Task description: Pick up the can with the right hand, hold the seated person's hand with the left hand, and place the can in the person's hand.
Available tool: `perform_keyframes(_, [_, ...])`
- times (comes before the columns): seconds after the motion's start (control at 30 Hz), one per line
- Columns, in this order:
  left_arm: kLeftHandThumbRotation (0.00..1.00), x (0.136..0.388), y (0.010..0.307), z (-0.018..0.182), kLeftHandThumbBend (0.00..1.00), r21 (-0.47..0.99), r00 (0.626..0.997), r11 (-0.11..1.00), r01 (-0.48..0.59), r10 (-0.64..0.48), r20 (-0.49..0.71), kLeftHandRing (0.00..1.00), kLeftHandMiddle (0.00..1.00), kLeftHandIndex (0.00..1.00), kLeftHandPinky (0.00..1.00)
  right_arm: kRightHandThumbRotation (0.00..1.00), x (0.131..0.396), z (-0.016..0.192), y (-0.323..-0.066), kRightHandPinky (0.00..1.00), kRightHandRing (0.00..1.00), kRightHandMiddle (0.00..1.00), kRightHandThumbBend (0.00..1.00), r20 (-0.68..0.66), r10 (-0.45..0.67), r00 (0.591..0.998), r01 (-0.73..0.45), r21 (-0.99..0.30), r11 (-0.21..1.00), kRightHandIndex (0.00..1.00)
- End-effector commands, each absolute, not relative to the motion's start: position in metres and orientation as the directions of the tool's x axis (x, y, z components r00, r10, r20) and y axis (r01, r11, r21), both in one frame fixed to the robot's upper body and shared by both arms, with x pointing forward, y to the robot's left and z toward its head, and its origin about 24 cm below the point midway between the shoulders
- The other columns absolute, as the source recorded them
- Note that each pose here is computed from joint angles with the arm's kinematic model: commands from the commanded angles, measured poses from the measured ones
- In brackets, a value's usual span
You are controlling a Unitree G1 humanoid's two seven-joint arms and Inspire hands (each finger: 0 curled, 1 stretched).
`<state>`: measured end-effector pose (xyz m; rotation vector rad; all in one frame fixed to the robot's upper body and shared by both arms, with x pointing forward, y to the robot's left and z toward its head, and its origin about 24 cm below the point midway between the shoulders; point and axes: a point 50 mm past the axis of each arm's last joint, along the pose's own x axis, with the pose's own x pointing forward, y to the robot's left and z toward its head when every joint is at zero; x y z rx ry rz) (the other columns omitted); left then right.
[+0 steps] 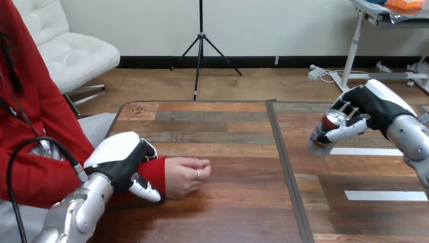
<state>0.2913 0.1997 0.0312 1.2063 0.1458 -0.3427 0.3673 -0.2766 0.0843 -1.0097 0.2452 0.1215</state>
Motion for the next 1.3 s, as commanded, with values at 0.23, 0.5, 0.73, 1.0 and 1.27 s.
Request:
perform_keyframes(0.23, [0.0, 0.316, 0.162, 0.114, 0.7, 0.886, 0.949, 0.461, 0.055, -0.301, 0.098, 0.28, 0.36, 0.35, 0.22, 0.0, 0.401, 0.165, -0.236, 0.34, 0.37, 0.43, 0.73, 0.014, 0.112, 0.994, -0.05, -0.833, 0.552, 0.48])
perform_keyframes(0.5, [0.0, 0.319, 0.154, 0.126, 0.68, 0.872, 0.935, 0.488, 0.034, -0.324, 0.145, 0.28, 0.36, 0.35, 0.22, 0.0, 0.404, 0.169, -0.224, 0.33, 0.36, 0.43, 0.74, 0.031, 0.151, 0.988, -0.057, -0.836, 0.546, 0.48])
perform_keyframes(0.73, [0.0, 0.323, 0.147, 0.132, 0.7, 0.862, 0.93, 0.506, 0.028, -0.328, 0.163, 0.29, 0.37, 0.36, 0.23, 0.0, 0.406, 0.171, -0.214, 0.33, 0.36, 0.43, 0.74, 0.037, 0.175, 0.984, -0.067, -0.832, 0.551, 0.47])
perform_keyframes(1.0, [0.0, 0.325, 0.138, 0.14, 0.7, 0.855, 0.922, 0.517, 0.029, -0.343, 0.177, 0.29, 0.37, 0.36, 0.23, 0.0, 0.407, 0.175, -0.201, 0.33, 0.36, 0.43, 0.73, 0.059, 0.23, 0.971, -0.081, -0.83, 0.553, 0.46])
perform_keyframes(1.27, [0.0, 0.328, 0.13, 0.145, 0.7, 0.851, 0.913, 0.525, 0.027, -0.359, 0.192, 0.29, 0.37, 0.36, 0.22, 0.0, 0.408, 0.179, -0.19, 0.33, 0.37, 0.43, 0.73, 0.074, 0.272, 0.96, -0.088, -0.837, 0.541, 0.46])
